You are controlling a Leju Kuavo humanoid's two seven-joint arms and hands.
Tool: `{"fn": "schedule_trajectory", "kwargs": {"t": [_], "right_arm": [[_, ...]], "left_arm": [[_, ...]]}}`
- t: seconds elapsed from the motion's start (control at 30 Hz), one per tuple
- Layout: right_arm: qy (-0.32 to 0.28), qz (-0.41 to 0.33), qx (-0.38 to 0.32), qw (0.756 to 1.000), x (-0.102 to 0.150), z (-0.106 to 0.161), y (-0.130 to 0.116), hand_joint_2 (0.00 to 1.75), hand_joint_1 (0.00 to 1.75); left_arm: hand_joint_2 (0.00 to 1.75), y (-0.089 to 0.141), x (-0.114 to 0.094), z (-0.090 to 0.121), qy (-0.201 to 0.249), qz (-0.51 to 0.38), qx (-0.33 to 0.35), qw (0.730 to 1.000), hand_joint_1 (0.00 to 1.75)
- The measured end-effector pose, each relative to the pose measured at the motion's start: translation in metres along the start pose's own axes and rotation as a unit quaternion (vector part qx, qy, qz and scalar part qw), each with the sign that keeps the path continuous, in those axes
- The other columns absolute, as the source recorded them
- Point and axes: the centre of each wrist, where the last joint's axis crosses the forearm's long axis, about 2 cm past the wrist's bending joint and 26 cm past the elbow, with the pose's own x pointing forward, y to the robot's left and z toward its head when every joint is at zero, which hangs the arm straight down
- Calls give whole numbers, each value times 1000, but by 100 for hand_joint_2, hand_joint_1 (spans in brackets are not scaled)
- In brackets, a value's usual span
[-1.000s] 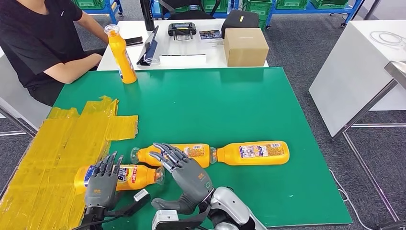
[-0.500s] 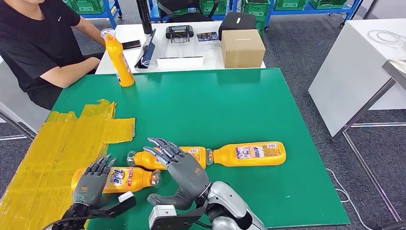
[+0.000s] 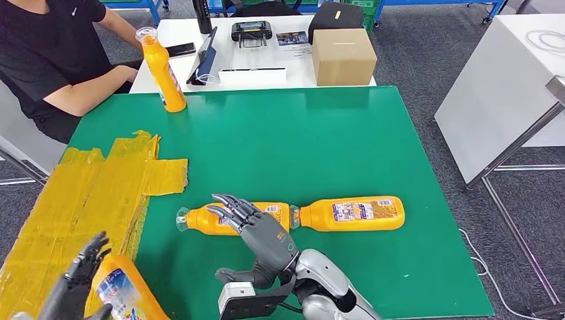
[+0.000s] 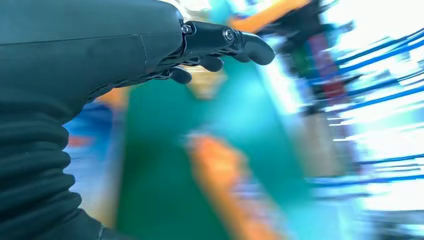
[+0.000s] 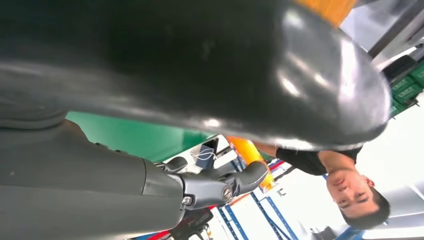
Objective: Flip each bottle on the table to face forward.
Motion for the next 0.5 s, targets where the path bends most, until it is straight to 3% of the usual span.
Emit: {"fn": "schedule_trajectory", "kwargs": {"t": [0.17, 0.5], "right_arm": [[4, 4, 3, 1000, 0, 2, 2, 0, 0], [10, 6, 7, 1000, 0, 6, 6, 0, 0]], "left_arm": [[0, 13, 14, -6, -100, 95, 39, 990, 0], [0, 13, 17, 12, -135, 110, 115, 978, 0]]}}
